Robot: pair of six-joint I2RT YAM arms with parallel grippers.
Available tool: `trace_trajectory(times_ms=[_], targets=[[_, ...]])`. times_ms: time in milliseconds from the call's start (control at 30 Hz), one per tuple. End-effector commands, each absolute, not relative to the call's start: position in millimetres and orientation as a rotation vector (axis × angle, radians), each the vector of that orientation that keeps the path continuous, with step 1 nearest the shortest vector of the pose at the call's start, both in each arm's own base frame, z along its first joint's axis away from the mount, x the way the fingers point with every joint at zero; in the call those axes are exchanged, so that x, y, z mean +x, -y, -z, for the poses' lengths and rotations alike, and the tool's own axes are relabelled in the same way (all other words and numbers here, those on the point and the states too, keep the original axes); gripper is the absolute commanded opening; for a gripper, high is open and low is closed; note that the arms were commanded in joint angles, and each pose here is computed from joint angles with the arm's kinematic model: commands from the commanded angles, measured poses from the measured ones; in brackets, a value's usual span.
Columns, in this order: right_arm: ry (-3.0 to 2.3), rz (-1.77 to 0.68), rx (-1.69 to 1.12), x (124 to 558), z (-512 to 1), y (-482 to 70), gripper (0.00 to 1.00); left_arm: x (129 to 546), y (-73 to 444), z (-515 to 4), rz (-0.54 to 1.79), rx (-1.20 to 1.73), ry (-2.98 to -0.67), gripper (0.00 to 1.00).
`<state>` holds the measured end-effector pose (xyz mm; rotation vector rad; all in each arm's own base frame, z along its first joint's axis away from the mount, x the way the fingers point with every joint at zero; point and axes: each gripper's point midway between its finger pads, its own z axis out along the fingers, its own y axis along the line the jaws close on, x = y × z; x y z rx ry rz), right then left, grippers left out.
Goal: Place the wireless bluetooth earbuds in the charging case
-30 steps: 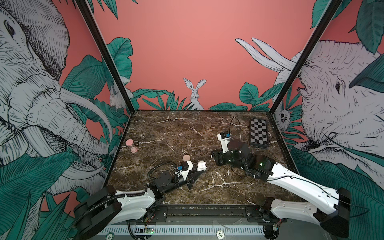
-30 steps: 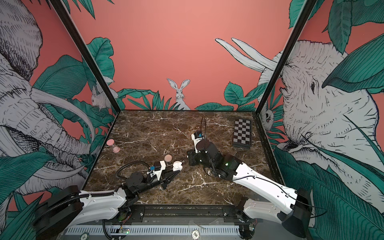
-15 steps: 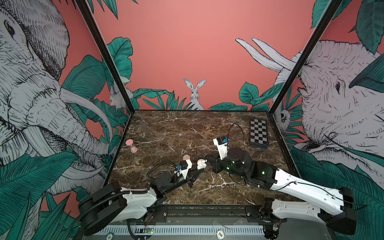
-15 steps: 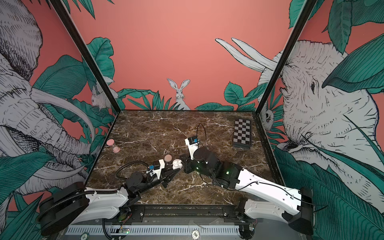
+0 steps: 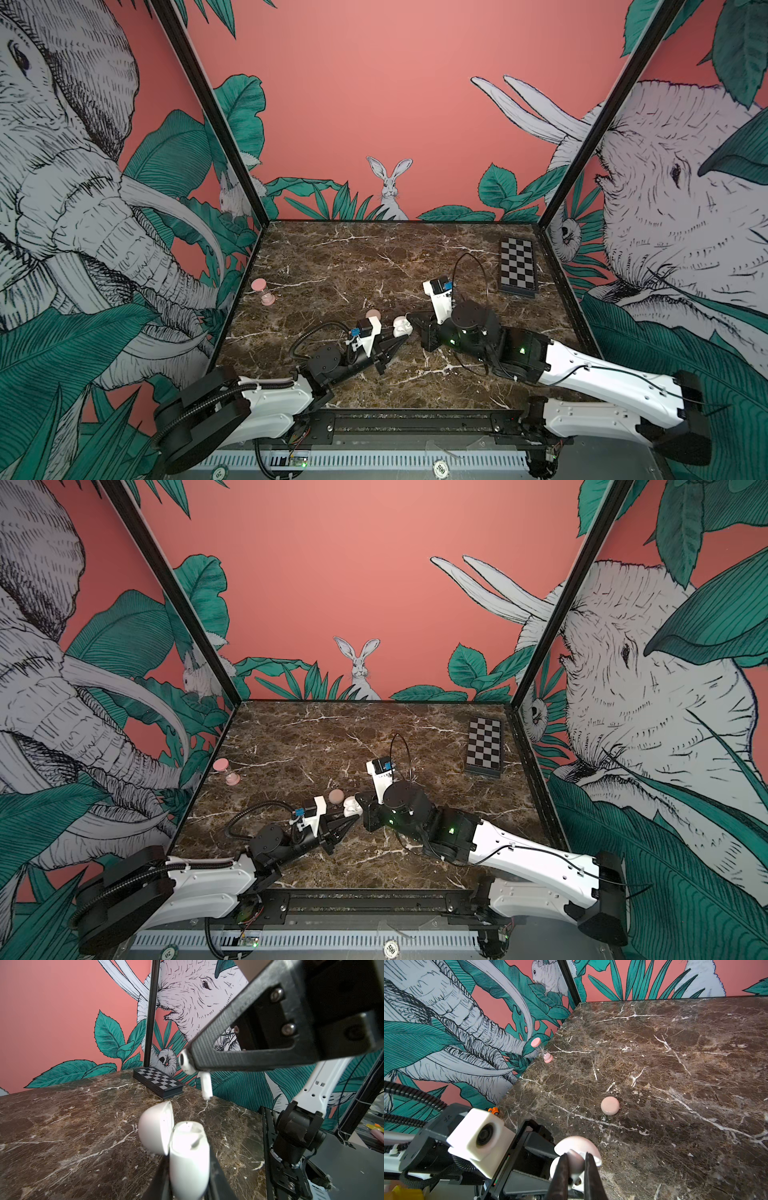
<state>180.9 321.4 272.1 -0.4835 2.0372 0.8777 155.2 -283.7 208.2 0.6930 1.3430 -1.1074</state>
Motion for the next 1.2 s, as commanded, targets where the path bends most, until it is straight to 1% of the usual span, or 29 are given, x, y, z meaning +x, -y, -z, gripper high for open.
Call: trace_trajectory(times_ms=[0, 867, 1167], targets=[[-1.998, -0.89, -0.473, 182, -278, -326, 0.09, 154, 284, -232, 1.158, 0.659, -1.271, 0.0], [-1.993, -0.869, -0.53, 175, -270, -334, 0.07, 151, 280, -246, 1.211, 0.622, -1.261, 0.0], [-1.983, -0.88, -0.549, 172, -271, -338, 0.07, 151, 283, -243, 1.222, 0.628, -1.279, 0.0]])
